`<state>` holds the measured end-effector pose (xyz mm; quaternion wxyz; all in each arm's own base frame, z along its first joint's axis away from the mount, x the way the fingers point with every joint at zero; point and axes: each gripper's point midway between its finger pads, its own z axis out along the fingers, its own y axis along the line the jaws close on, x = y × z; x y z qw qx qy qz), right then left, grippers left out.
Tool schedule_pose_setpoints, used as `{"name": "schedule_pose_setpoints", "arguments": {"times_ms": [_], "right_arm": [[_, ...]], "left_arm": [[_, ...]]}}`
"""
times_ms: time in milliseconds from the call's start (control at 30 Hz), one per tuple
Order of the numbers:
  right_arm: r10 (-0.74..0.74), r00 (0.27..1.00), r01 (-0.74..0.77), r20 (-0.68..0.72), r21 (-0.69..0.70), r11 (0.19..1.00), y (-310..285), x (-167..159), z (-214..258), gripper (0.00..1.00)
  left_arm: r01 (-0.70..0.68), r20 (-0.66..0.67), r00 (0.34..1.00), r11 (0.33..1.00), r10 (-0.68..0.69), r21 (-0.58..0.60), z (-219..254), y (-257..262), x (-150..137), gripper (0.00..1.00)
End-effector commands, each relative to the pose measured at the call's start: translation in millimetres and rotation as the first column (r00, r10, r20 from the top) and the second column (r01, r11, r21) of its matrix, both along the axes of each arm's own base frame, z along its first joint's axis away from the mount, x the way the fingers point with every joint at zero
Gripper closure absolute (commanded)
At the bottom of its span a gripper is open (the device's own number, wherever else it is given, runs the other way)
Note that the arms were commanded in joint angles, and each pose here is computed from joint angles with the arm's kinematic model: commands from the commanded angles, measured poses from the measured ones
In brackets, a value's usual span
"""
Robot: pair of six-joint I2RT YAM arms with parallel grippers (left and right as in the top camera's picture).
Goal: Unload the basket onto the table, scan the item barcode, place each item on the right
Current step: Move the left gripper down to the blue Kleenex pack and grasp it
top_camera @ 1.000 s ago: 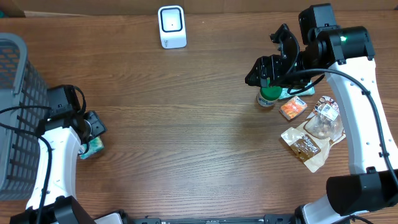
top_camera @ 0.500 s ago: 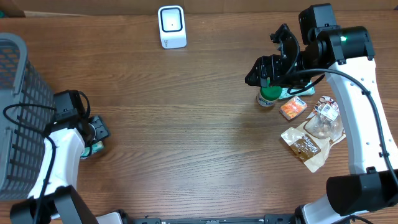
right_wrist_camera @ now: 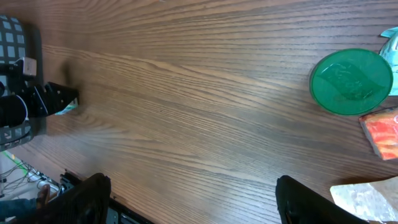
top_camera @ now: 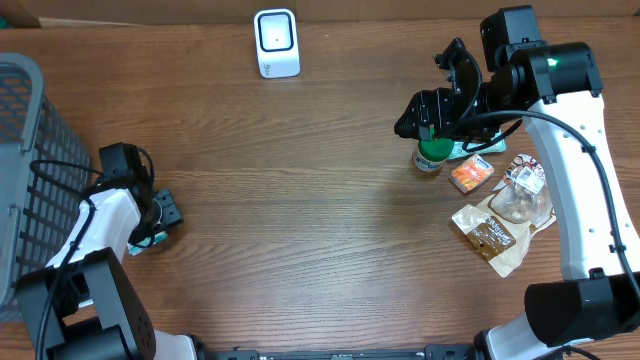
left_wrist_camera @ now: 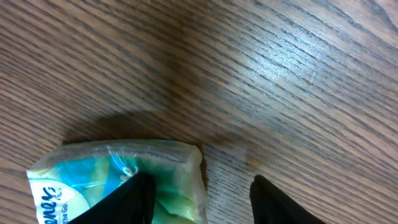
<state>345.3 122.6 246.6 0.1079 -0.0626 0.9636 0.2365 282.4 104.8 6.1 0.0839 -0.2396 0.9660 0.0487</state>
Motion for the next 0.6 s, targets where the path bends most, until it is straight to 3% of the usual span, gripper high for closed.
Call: {"name": "schedule_pose_setpoints", "arguments": {"times_ms": [0, 200, 567], "right_arm": [[0.008, 1.0, -0.008, 0.007, -0.004, 1.0, 1, -1, 1, 0.17], [0.008, 1.0, -0.008, 0.007, -0.004, 1.0, 1, -1, 1, 0.17], [0.008, 1.0, -0.008, 0.007, -0.004, 1.0, 1, -1, 1, 0.17]], "left_arm": [[0.011, -0.119, 0.993, 0.997, -0.019, -0.073, -37, -13, -23, 0.57], [-0.003, -0.125, 0.992, 0.997, -0.006, -0.077, -39, -14, -24, 0.96], [-0.007, -0.112, 0.994, 0.989, -0.01, -0.151, -40, -28, -22, 0.96]]}}
